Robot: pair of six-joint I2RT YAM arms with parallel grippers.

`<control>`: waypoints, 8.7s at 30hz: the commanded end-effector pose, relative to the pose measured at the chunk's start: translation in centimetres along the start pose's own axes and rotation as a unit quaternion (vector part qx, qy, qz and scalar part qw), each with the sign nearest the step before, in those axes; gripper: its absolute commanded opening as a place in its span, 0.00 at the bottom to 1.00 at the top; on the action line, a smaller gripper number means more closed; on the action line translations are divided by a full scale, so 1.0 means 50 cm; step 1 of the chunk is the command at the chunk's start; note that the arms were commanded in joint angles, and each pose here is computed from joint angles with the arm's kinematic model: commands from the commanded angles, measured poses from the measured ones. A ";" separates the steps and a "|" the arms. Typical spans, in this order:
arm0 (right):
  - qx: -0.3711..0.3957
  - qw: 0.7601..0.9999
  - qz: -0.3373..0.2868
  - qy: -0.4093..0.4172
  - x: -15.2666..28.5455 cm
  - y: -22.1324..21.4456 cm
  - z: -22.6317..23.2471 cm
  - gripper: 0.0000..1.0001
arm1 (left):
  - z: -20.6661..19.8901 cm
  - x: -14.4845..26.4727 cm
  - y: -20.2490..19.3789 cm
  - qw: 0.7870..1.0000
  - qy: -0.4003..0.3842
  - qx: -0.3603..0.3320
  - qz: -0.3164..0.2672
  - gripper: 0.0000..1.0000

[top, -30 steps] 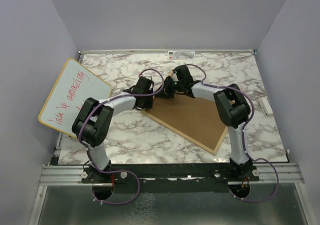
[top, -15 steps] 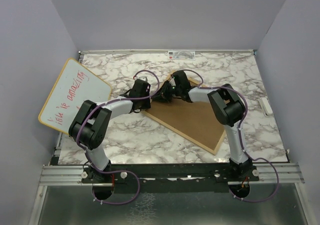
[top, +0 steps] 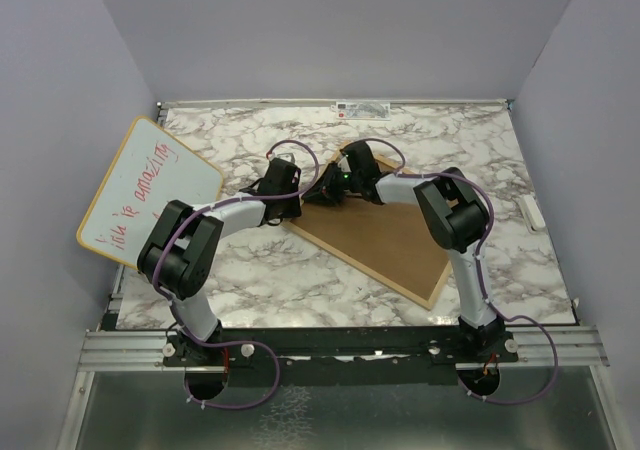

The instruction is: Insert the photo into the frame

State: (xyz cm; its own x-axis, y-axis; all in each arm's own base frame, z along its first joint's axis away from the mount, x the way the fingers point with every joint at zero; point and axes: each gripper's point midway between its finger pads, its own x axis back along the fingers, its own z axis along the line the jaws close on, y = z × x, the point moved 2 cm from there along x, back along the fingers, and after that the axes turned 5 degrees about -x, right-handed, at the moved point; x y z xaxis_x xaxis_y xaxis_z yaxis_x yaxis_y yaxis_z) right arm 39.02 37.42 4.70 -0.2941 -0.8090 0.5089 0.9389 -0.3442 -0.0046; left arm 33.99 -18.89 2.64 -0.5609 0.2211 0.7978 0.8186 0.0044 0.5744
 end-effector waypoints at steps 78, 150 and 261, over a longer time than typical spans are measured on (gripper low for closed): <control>0.494 0.762 0.170 -0.383 0.304 -0.271 -0.216 0.41 | 0.037 0.065 0.140 0.996 -0.058 0.048 0.049 0.70; 0.570 0.676 -0.094 -0.457 0.238 -0.208 0.043 0.63 | -0.066 0.171 0.165 0.881 -0.244 0.405 0.029 0.13; 0.263 0.953 -0.137 -0.058 0.367 0.429 -0.100 0.67 | 0.163 -0.075 0.285 0.995 -0.060 0.062 0.045 0.99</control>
State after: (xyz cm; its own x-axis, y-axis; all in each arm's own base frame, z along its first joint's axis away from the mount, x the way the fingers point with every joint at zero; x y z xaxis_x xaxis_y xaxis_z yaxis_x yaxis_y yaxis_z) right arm 51.31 14.07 6.62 -0.4081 -0.7588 0.5077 0.8667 -0.1471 0.4767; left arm 48.73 -10.93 6.53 -0.4766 0.3488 0.8070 0.8787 0.1604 0.4497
